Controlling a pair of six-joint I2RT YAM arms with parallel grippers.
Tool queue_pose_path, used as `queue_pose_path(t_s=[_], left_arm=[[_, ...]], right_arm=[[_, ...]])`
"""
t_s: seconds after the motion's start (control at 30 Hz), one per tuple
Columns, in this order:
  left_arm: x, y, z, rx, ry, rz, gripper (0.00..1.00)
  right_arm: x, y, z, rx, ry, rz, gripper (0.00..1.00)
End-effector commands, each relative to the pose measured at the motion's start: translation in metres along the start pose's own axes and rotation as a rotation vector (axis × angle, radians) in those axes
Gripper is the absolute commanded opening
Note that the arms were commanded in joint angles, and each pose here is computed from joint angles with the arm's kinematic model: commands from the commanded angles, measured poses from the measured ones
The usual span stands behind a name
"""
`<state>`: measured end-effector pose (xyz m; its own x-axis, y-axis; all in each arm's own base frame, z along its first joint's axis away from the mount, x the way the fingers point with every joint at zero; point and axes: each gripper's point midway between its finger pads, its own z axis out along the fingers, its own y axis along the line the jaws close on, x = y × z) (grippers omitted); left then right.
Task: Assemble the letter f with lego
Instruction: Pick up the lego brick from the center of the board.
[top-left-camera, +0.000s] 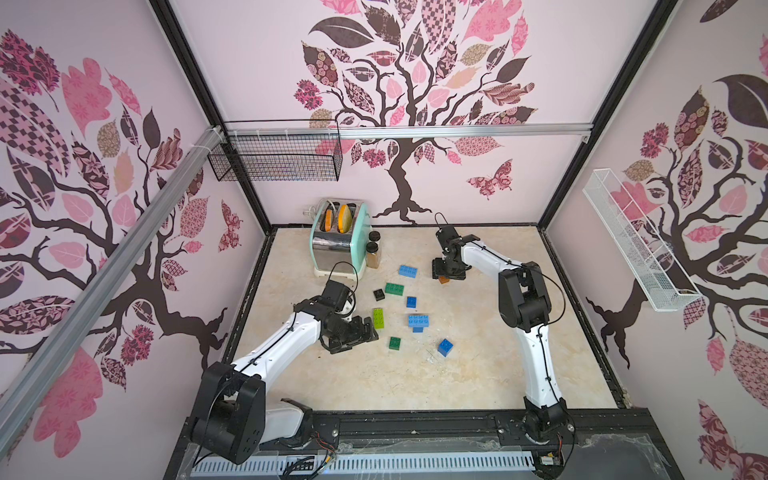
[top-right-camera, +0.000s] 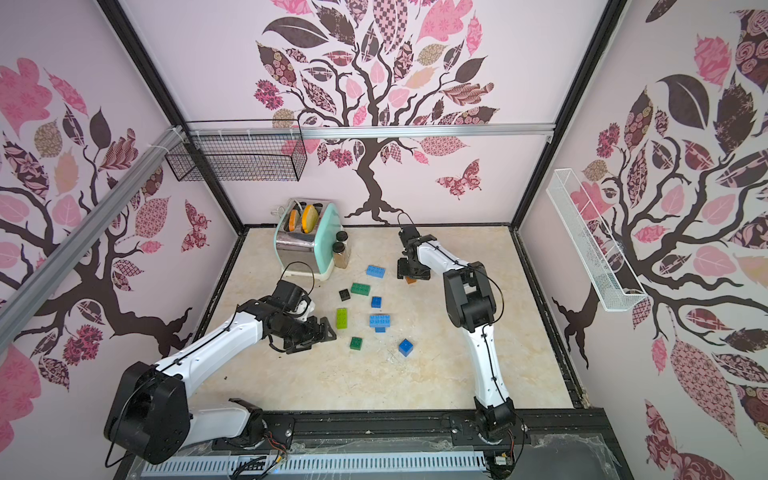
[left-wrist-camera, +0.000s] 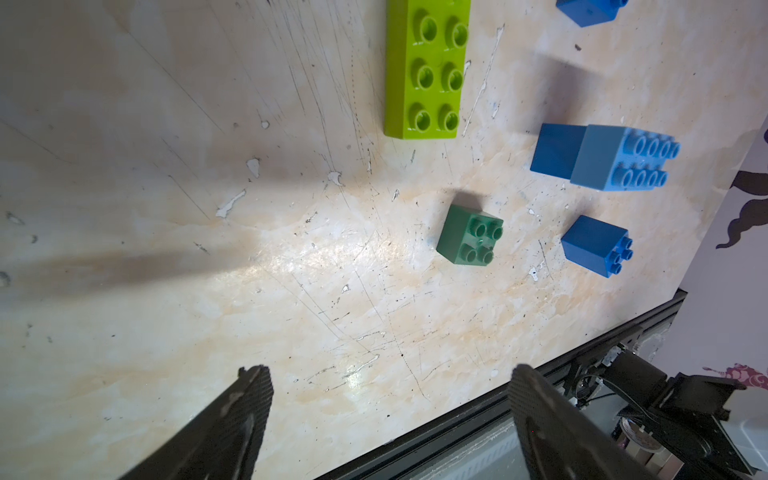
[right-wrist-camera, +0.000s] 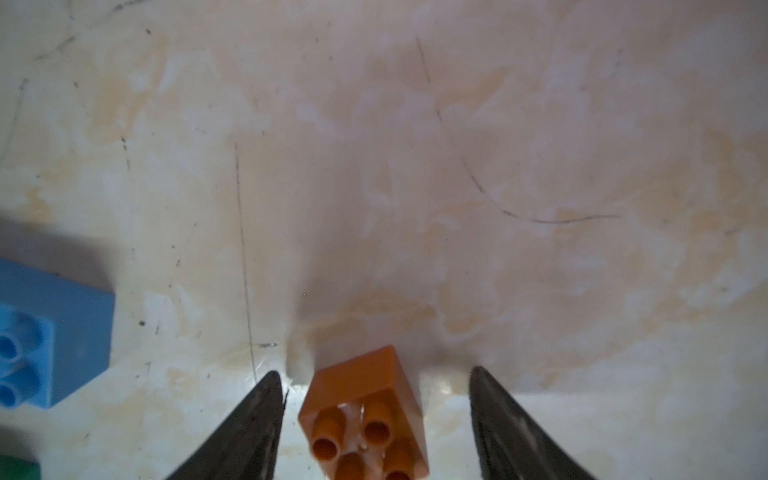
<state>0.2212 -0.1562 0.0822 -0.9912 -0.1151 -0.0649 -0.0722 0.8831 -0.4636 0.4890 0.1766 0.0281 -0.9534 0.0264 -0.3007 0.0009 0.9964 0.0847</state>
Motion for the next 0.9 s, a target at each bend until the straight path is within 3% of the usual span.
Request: queue_pose_path(t_s=[0.0, 0.67, 0.87], left_arm=[[-0.005, 0.001, -0.001, -0.006, -0.011, -0.001, 0.93], [-0.003, 0.005, 0.001, -0.023, 0.001, -0.01, 0.93], [-0.004, 0.006, 0.003, -0.023, 0.003, -0.015, 0.93]], right_arm=[[0.008, 0.001, 0.002, -0.027, 0.02, -0.023, 0.67], [0.012, 0.005, 0.012, -0.047, 0.038, -0.029, 0.44], [0.017, 0.0, 0.008, -0.027, 0.039, -0.026, 0.43]])
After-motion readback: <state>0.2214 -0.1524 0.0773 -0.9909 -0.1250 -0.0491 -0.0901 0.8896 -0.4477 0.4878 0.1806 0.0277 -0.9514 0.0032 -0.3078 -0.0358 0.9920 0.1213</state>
